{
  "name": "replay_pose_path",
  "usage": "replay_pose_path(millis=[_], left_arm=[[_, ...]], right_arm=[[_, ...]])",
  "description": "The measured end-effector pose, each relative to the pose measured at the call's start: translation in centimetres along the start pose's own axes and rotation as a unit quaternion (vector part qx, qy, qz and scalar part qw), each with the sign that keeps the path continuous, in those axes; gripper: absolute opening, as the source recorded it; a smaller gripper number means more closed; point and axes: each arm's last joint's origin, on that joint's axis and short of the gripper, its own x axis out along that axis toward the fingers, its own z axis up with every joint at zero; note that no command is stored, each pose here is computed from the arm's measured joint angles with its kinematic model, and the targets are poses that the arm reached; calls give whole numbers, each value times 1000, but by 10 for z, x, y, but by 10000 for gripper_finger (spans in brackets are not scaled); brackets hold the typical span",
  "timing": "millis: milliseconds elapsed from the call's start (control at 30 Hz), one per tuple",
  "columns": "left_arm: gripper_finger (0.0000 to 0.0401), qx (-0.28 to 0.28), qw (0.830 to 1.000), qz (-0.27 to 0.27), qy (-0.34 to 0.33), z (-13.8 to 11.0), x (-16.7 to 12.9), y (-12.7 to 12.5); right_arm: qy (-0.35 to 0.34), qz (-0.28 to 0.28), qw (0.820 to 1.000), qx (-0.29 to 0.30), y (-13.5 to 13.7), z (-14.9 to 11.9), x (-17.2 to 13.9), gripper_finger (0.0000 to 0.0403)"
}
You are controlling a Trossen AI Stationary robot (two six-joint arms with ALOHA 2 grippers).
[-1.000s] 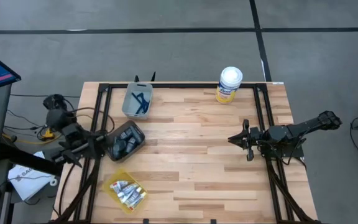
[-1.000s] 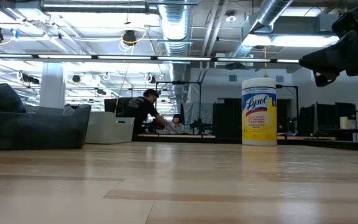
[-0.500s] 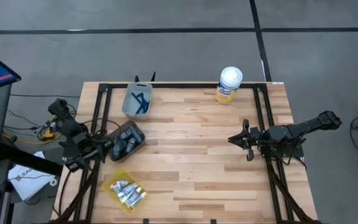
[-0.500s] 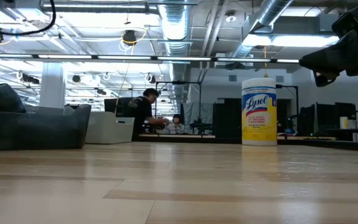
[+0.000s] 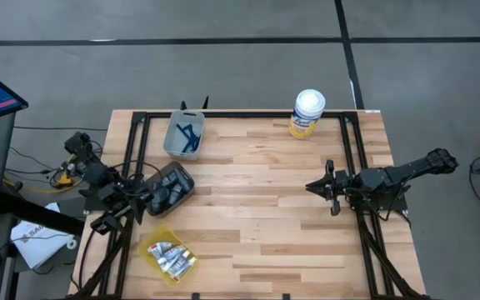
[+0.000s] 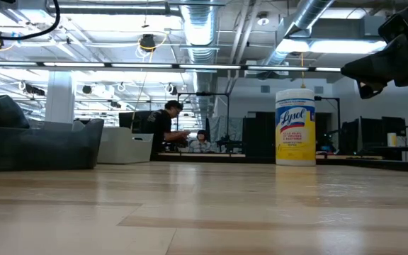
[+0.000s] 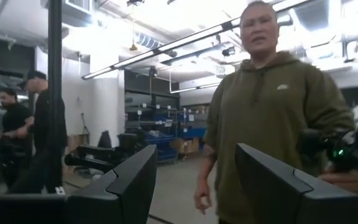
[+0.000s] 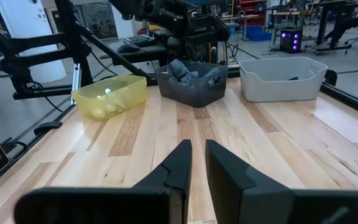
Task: Pick & Place Travel size toiletries
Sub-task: Return to Home Position
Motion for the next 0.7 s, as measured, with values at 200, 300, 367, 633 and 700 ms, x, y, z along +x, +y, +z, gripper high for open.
replay_pose_path(millis=[200, 300, 367, 633, 700], left_arm=[[210, 46, 997, 62, 1, 0, 0, 6], [209, 42, 992, 118, 0, 1, -2, 12], [209, 46, 990, 130, 0, 1, -2, 15], [209, 21, 980, 194, 30, -5, -7, 29], [209, 21, 977, 206, 45, -8, -8, 31]], right_arm=[[0, 0, 1000, 0, 0, 0, 0, 38], [0, 0, 1000, 0, 0, 0, 0, 40], [0, 0, 1000, 0, 0, 0, 0, 41], [0, 0, 1000, 0, 0, 0, 0, 39], [0, 0, 1000, 0, 0, 0, 0, 40]])
